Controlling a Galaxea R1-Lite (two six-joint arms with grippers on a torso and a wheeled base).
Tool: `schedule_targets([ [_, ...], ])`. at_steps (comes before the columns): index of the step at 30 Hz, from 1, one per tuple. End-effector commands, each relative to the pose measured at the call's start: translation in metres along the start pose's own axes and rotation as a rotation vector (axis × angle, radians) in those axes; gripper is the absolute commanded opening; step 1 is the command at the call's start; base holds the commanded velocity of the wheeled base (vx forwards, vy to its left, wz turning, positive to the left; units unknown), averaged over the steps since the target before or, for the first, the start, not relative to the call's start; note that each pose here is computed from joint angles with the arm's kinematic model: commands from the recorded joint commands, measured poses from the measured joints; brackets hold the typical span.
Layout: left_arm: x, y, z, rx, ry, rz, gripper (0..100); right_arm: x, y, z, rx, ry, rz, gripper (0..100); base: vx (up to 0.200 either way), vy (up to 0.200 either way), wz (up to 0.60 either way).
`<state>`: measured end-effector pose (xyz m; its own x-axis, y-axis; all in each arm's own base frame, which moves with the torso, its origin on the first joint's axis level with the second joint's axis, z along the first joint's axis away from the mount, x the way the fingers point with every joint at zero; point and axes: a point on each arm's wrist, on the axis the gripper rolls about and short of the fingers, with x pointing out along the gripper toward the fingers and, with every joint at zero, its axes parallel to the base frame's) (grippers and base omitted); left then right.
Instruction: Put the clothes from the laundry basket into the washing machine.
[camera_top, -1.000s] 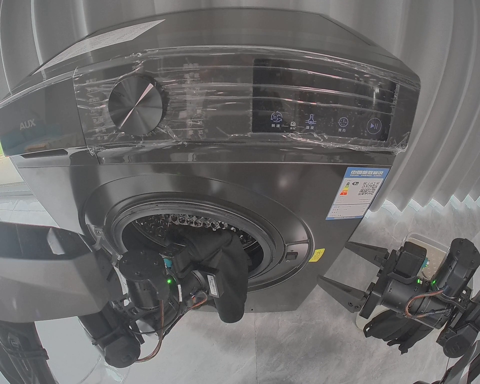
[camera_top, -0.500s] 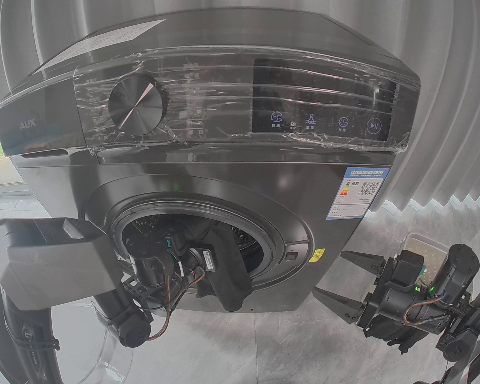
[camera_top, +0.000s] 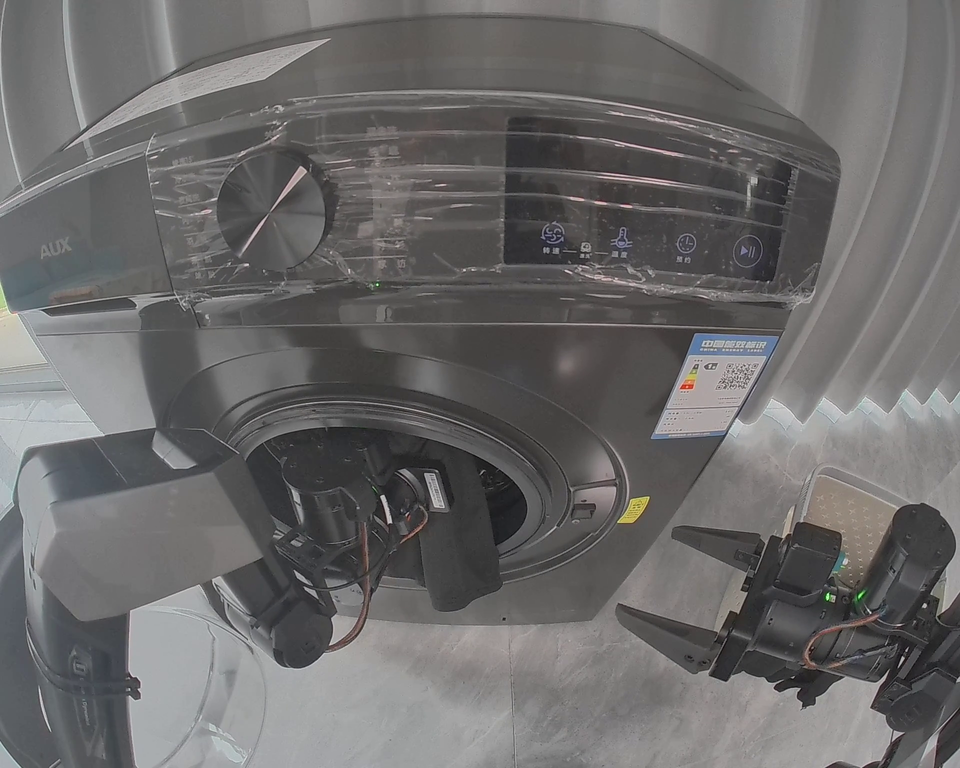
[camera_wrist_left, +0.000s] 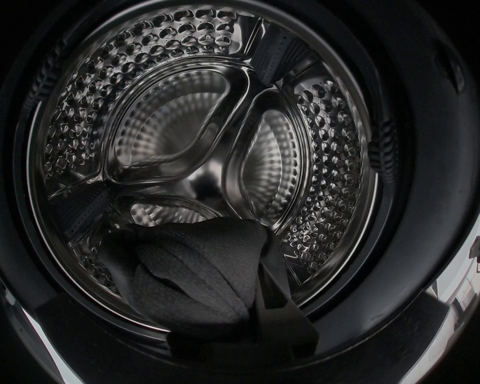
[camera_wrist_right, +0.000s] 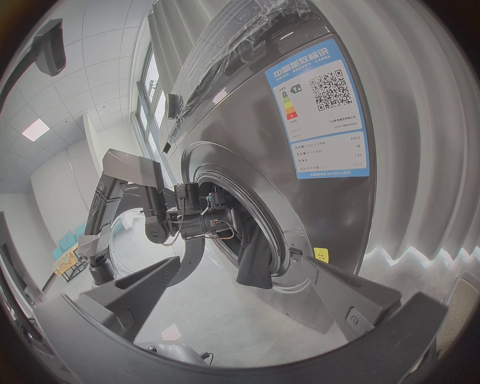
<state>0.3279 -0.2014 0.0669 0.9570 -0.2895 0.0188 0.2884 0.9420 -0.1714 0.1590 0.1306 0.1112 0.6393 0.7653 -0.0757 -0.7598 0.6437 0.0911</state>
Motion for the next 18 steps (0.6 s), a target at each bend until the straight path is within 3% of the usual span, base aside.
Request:
schedule_targets([
  [1,0.017,0.004,-0.008,-0.003,-0.014,0.016,0,-0.001,0.001,-0.002,0.000,0.010,0.002,100,0.000,0.000,0.00],
  [7,0.028,0.011,-0.011,-0.003,-0.021,0.038,0,-0.001,0.001,-0.002,-0.002,0.009,0.003,100,0.000,0.000,0.00],
  [18,0.050,0.010,-0.017,0.001,-0.013,0.047,0,-0.001,0.000,-0.002,-0.002,0.008,0.001,100,0.000,0.000,0.00],
])
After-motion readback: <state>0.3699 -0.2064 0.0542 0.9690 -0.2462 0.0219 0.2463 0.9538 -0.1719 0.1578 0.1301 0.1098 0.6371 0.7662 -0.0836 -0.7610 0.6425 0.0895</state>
